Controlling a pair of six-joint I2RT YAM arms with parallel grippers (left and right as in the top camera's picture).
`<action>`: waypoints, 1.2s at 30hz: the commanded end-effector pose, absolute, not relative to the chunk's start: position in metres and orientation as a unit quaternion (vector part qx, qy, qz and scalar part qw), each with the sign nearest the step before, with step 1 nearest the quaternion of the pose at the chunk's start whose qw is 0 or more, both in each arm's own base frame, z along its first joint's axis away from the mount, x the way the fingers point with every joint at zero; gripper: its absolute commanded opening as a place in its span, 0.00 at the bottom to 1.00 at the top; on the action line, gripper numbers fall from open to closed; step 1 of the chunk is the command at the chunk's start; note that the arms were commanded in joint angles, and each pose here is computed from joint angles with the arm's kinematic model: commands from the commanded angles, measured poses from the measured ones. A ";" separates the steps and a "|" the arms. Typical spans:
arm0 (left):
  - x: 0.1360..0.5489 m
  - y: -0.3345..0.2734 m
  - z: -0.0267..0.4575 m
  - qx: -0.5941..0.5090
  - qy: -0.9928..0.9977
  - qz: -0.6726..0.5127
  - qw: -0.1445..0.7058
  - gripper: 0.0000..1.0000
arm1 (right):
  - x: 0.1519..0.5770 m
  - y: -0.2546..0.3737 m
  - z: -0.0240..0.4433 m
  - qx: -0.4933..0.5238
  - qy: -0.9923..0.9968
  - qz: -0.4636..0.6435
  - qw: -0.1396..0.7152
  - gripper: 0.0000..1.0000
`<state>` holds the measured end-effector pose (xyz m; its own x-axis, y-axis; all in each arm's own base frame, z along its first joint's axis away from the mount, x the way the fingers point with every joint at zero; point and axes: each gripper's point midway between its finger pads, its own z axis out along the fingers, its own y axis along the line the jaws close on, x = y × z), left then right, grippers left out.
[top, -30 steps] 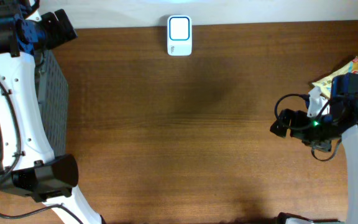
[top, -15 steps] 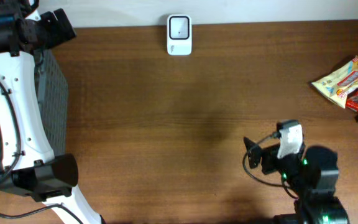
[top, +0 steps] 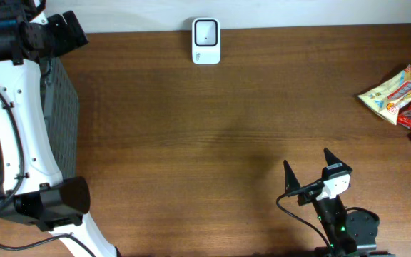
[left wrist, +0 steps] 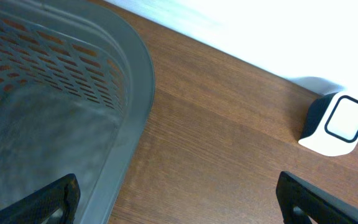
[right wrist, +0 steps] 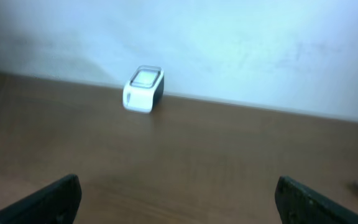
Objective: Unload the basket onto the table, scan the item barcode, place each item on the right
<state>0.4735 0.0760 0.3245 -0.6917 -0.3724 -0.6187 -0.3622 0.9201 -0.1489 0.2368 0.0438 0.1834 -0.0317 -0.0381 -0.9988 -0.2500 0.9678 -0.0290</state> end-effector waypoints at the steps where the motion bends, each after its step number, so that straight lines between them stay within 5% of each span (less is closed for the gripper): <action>1: 0.474 0.079 0.327 -0.194 0.919 -0.003 0.343 0.99 | 0.241 0.041 0.178 -0.099 0.701 0.067 0.703 0.99; 36: 0.474 0.079 0.327 -0.194 0.919 -0.003 0.343 0.99 | 0.246 -0.007 0.156 0.029 0.733 0.013 0.679 0.99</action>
